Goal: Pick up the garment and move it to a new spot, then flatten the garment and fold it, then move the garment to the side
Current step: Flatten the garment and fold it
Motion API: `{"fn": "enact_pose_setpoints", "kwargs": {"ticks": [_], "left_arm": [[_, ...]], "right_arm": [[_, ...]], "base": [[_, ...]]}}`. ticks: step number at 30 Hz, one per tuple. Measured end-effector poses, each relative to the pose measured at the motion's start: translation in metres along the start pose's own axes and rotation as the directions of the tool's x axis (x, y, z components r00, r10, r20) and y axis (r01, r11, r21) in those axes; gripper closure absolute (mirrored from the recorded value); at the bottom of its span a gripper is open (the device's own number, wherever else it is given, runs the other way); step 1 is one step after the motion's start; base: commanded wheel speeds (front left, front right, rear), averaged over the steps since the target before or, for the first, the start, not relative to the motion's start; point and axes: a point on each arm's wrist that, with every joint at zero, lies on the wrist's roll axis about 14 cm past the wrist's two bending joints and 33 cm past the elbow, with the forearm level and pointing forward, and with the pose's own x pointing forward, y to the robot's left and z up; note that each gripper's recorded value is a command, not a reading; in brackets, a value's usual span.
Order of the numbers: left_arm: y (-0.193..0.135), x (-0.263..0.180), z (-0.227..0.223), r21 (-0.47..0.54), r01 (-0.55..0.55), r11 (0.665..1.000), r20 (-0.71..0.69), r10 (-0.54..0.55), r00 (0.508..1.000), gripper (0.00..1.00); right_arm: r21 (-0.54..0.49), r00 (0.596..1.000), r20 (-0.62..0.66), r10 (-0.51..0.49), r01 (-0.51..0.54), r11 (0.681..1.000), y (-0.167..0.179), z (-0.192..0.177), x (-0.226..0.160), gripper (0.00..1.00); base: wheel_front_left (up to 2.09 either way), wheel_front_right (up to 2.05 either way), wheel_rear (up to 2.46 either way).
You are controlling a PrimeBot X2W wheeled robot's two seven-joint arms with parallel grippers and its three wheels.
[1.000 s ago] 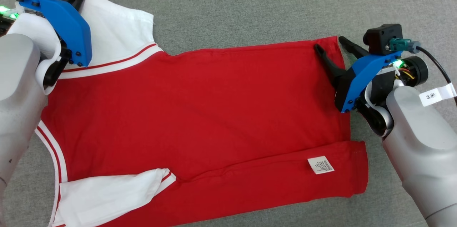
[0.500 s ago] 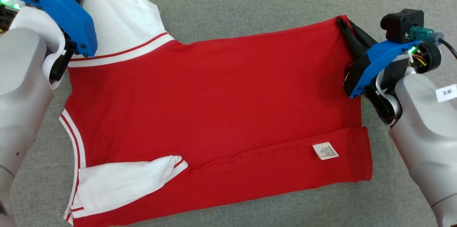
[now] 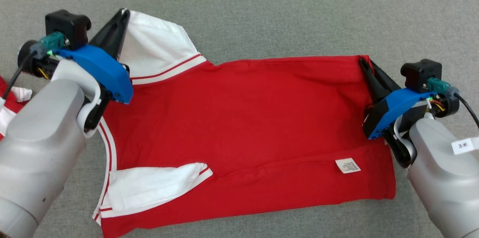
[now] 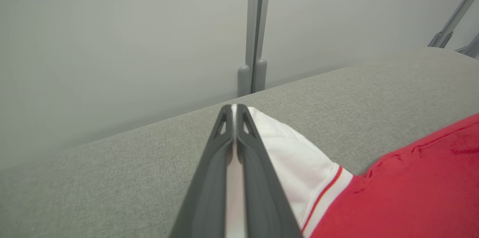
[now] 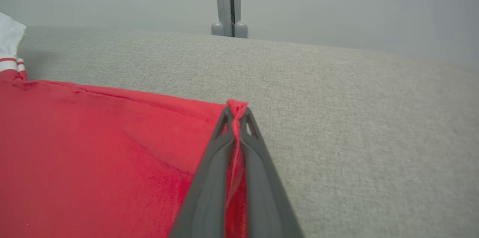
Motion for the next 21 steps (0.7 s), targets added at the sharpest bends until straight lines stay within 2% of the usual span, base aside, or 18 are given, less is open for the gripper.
{"fn": "enact_pose_setpoints", "kwargs": {"ticks": [7, 11, 21], "left_arm": [[-0.020, -0.036, -0.002, -0.048, 0.013, 0.999, 0.050, -0.011, 0.999, 1.00], [-0.023, -0.060, 0.006, -0.063, -0.012, 0.998, 0.105, 0.019, 0.994, 1.00], [-0.038, -0.110, 0.000, -0.098, -0.048, 0.994, 0.139, 0.062, 0.988, 1.00]], "right_arm": [[0.005, 1.000, 0.014, -0.007, 0.007, 1.000, 0.003, -0.005, -0.019, 1.00], [-0.009, 0.999, 0.041, -0.010, 0.010, 1.000, 0.003, 0.002, -0.025, 1.00], [-0.020, 0.998, 0.064, -0.016, 0.018, 1.000, 0.005, 0.003, -0.035, 1.00]], "base": [[0.00, 0.00, 0.00], [0.00, 0.00, 0.00], [0.00, 0.00, 0.00]]}}
